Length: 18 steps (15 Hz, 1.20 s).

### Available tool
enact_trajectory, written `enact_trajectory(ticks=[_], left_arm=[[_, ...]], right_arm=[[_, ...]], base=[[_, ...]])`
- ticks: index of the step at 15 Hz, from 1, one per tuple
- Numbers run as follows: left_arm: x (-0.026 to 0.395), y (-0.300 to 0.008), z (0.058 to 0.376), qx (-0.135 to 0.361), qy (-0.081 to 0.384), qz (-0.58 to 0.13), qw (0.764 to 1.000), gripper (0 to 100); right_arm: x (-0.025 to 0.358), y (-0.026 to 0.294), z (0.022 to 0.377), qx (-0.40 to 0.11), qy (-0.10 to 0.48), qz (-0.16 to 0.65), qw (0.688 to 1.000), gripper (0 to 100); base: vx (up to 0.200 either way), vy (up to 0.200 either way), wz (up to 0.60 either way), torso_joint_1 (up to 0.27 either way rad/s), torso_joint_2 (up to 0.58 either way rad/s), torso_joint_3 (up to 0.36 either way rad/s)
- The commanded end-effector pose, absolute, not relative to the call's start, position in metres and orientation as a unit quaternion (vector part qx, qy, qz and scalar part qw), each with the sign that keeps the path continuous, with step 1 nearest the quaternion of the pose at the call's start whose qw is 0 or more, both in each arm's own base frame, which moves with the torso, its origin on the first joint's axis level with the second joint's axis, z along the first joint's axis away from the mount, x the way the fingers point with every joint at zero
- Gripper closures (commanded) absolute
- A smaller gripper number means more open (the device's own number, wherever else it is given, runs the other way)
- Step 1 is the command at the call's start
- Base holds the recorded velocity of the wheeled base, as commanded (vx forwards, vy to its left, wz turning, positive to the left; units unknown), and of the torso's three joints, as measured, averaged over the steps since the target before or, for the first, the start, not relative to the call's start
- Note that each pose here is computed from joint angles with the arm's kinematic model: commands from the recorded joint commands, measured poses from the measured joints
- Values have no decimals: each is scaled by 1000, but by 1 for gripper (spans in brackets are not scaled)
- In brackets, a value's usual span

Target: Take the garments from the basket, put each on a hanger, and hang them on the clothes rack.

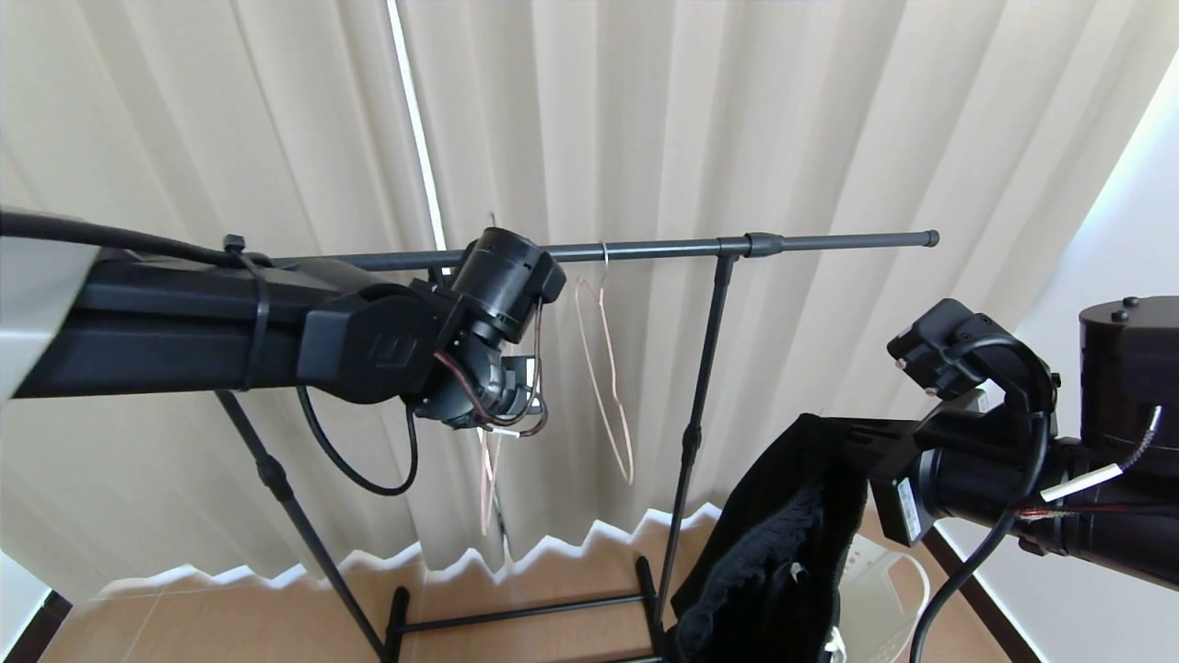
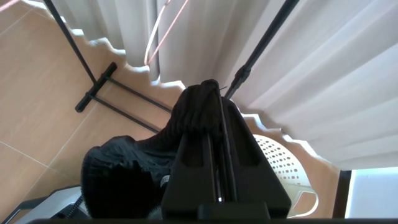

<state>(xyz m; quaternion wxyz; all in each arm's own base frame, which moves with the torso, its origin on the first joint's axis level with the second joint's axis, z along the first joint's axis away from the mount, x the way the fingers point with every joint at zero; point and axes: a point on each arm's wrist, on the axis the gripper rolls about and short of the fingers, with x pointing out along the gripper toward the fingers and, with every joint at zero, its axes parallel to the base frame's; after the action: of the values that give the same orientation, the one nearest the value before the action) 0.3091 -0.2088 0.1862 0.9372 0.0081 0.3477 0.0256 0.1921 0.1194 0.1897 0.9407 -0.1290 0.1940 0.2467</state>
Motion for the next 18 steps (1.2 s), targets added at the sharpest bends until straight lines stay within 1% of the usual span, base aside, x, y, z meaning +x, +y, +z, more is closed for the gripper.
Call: enact_trajectory(ticks=[1, 4, 7, 9, 10, 11, 13, 14, 16, 17, 18], left_arm=[[272, -195, 200, 11, 334, 0, 943, 100], [252, -186, 199, 30, 329, -16, 944, 100], [219, -172, 190, 74, 333, -42, 939, 100], [210, -164, 179, 108, 317, -62, 940, 100], [205, -160, 175, 116, 302, -91, 942, 100], [196, -155, 173, 115, 289, -135, 941, 100], [183, -145, 172, 110, 270, -206, 934, 100], [180, -140, 172, 103, 258, -229, 933, 100], [185, -123, 174, 96, 205, -304, 925, 100], [189, -119, 173, 100, 182, -324, 923, 100], [193, -115, 176, 104, 141, -343, 923, 100]], right_arm=[[192, 120, 190, -129, 194, 247, 941, 100], [192, 119, 190, -129, 193, 247, 941, 100], [193, 120, 193, -128, 188, 243, 943, 100], [196, 120, 195, -131, 185, 222, 948, 100], [196, 120, 196, -132, 183, 212, 951, 100], [196, 120, 199, -132, 178, 205, 953, 100], [198, 118, 206, -132, 166, 175, 961, 100], [198, 117, 211, -132, 157, 158, 966, 100], [214, 123, 235, -136, 125, 132, 974, 100], [219, 122, 234, -140, 127, 124, 974, 100], [221, 120, 227, -142, 136, 119, 973, 100]], base=[[0, 0, 0, 0, 0, 0], [0, 0, 0, 0, 0, 0], [0, 0, 0, 0, 0, 0], [0, 0, 0, 0, 0, 0], [0, 0, 0, 0, 0, 0], [0, 0, 0, 0, 0, 0], [0, 0, 0, 0, 0, 0], [0, 0, 0, 0, 0, 0], [0, 0, 0, 0, 0, 0], [0, 0, 0, 0, 0, 0], [0, 0, 0, 0, 0, 0]])
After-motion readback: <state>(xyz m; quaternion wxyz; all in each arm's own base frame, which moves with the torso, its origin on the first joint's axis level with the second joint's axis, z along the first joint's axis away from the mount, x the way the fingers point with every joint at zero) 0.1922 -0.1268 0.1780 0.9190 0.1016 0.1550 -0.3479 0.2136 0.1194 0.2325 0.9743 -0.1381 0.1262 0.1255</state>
